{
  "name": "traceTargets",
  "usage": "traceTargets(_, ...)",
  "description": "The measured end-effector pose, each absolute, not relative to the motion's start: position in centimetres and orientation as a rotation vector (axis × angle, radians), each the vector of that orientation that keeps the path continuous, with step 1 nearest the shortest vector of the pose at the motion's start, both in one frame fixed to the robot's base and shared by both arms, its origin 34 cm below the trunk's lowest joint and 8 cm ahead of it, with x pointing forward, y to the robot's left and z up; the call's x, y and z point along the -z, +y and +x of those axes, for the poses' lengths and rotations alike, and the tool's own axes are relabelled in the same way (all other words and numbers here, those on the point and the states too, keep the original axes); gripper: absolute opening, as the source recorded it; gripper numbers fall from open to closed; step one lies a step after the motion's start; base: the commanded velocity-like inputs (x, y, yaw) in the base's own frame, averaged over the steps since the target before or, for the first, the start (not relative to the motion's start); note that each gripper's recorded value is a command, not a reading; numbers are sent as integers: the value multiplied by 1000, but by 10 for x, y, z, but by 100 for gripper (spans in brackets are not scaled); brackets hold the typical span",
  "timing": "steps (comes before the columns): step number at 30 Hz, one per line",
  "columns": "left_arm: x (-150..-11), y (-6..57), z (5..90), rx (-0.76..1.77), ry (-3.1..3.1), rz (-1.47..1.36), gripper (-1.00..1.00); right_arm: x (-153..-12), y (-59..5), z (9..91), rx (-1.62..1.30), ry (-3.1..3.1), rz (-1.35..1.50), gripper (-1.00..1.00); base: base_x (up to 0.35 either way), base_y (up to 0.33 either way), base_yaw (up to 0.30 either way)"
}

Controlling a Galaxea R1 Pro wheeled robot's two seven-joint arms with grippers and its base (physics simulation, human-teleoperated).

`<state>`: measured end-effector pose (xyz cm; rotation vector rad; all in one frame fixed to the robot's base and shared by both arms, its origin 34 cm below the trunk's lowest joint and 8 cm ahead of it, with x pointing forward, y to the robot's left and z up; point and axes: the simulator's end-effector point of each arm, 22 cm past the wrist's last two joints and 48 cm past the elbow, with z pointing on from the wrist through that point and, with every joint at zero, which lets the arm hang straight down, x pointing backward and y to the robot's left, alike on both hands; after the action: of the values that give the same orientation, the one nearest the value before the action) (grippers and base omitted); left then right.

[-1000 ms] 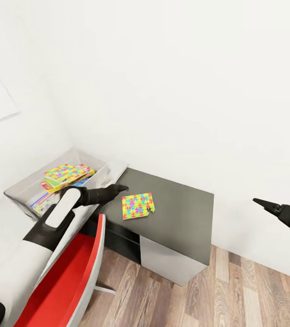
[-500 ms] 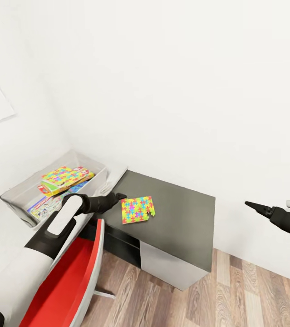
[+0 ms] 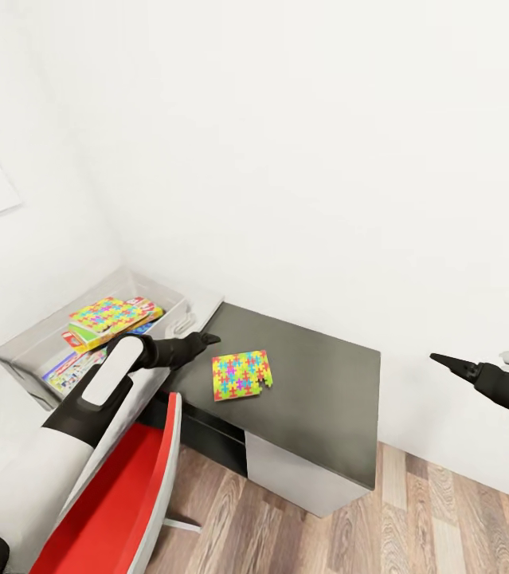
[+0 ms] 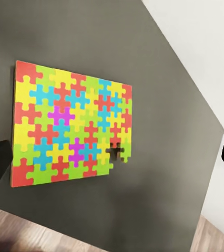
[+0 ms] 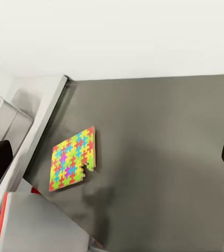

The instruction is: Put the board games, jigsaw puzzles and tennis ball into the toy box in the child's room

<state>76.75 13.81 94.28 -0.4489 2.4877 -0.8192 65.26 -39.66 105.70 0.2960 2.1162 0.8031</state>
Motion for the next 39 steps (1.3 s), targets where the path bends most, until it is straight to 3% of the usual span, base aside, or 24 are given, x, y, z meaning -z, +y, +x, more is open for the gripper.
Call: traceTargets(39,-907,146,755,796,2570,-505,100,-1058,-398,653,-801,2114,297,100,47,0,0)
